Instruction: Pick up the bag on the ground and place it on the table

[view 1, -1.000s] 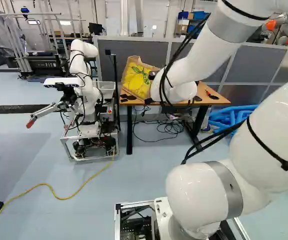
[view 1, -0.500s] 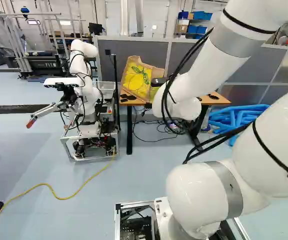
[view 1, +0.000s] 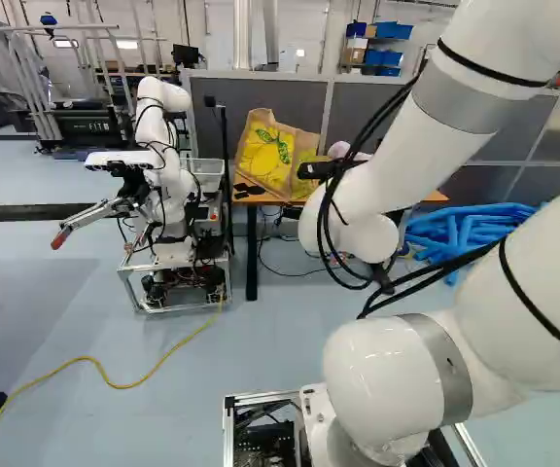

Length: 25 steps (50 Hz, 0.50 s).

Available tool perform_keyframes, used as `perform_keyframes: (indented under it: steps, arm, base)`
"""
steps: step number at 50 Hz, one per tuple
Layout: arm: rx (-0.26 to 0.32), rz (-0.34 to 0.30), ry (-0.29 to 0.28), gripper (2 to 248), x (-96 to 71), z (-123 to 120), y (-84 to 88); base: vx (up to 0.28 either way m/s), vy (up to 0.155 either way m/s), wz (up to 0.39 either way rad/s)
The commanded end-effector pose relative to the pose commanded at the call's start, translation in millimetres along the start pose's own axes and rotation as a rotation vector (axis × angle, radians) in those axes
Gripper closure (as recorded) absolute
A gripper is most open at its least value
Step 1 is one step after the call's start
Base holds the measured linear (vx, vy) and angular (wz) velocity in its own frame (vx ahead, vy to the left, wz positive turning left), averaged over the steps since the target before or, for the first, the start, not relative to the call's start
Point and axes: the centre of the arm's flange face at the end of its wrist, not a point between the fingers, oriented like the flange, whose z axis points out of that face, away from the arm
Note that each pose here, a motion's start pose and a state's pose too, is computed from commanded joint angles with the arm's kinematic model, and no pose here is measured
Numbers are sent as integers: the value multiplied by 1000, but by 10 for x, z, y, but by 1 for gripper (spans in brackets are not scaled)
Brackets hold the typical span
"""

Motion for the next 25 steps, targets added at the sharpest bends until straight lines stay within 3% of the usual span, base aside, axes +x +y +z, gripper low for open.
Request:
perform_keyframes:
  steps: [25]
  arm:
    - [2, 16, 46, 3, -148, -124, -5]
  base:
    - [0, 0, 0]
